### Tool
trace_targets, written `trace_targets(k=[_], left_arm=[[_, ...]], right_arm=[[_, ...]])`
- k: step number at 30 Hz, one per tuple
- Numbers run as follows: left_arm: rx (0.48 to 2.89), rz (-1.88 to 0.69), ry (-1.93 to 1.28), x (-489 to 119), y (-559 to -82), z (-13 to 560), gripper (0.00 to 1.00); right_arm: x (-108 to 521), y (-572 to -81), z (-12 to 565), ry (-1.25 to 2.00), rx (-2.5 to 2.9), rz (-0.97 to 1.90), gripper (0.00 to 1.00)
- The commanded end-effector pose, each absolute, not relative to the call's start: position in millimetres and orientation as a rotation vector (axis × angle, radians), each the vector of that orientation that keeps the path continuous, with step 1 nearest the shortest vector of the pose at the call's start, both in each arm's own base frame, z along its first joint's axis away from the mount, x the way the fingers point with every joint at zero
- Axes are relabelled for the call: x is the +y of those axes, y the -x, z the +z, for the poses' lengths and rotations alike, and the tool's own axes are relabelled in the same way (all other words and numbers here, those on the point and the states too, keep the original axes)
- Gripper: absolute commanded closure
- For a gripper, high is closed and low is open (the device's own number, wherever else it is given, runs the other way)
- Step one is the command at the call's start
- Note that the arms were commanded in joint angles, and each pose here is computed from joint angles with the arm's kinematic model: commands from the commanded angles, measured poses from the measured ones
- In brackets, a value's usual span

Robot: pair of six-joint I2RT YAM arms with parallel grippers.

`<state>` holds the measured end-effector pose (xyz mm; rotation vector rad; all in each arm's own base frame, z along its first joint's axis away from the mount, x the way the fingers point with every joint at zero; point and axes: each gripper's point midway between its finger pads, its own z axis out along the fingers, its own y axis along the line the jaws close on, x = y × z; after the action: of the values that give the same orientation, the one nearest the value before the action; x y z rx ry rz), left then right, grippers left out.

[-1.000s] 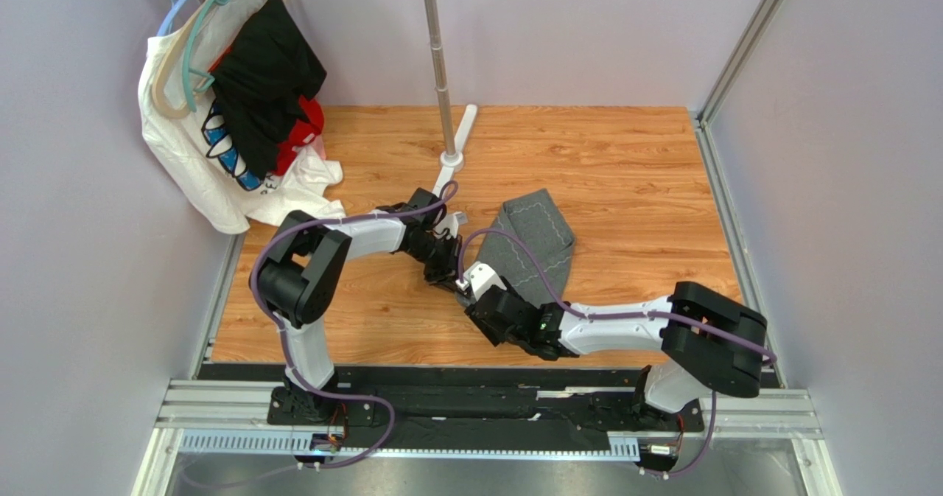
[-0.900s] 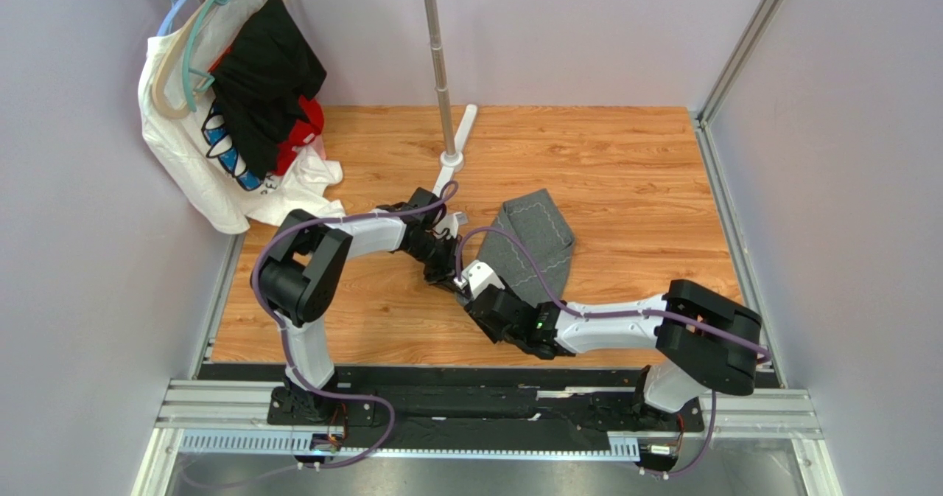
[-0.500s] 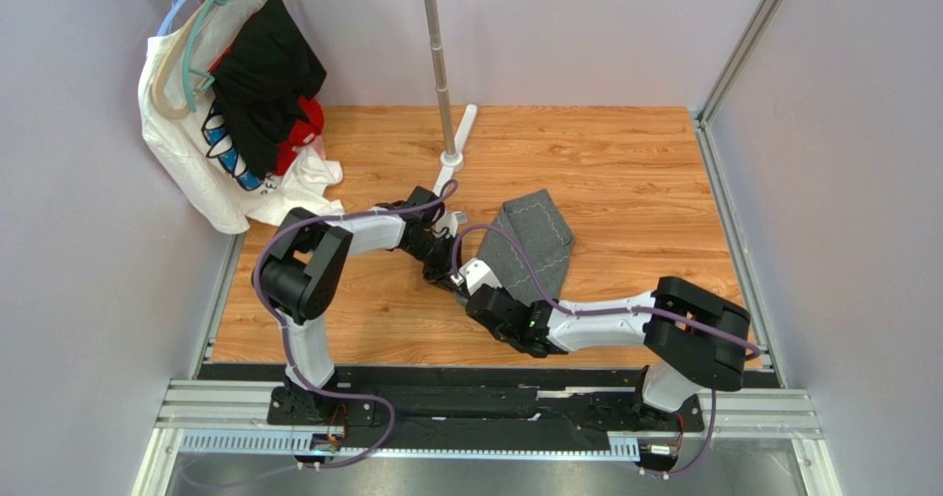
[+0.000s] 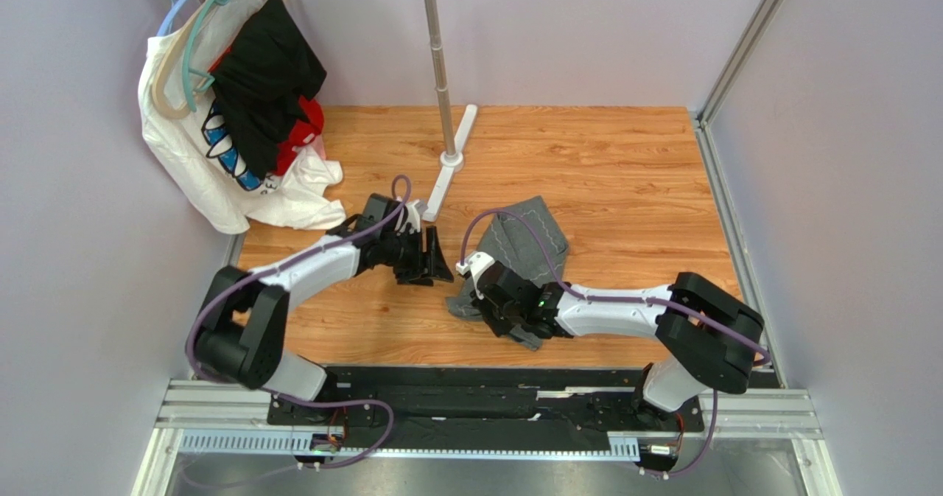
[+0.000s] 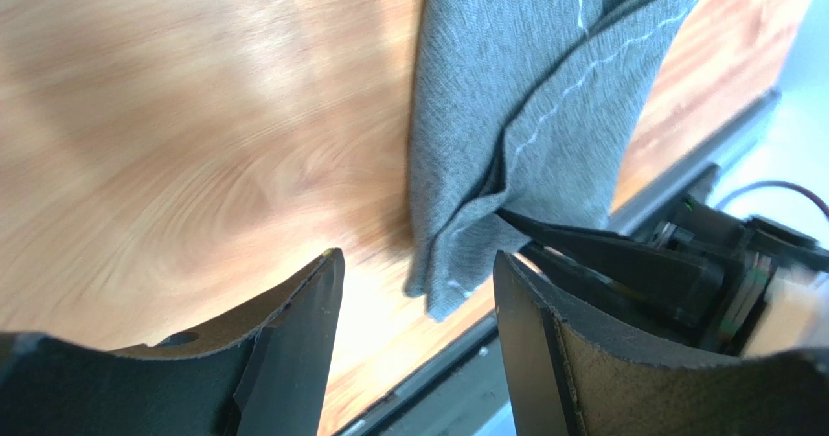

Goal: Fold the napkin, place the utensils inside, and roll it up
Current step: Roll the napkin with the utensil

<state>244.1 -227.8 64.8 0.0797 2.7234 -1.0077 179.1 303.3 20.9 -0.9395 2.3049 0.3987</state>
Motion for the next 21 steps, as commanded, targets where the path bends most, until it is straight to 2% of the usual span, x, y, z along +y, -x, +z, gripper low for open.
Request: trace_targets(k=[1, 2, 7, 11, 16, 21], left_arm=[[2.517, -0.878, 0.006, -210, -257, 74, 0.33], [2.405, -0.903, -0.027, -212, -264, 94, 0.33], [2.196, -0.86, -0.265, -225, -249, 123, 0.33], [1.985, -0.925, -0.417, -246, -242, 149, 0.33], [1.816, -1.031, -0.646, -270, -217, 151, 0.33], [1.717, -1.071, -0.797, -286, -209, 152, 0.33]], right_arm=[[310, -148, 30, 1.019, 2.403, 0.688, 1.0], [311, -148, 32, 1.015, 2.406, 0.714, 1.0], [309, -152, 41, 1.014, 2.443, 0.882, 1.0], [305, -155, 42, 1.013, 2.488, 0.974, 1.0], [307, -155, 52, 1.001, 2.512, 1.185, 1.0], [302, -163, 44, 0.967, 2.574, 1.255, 1.0]])
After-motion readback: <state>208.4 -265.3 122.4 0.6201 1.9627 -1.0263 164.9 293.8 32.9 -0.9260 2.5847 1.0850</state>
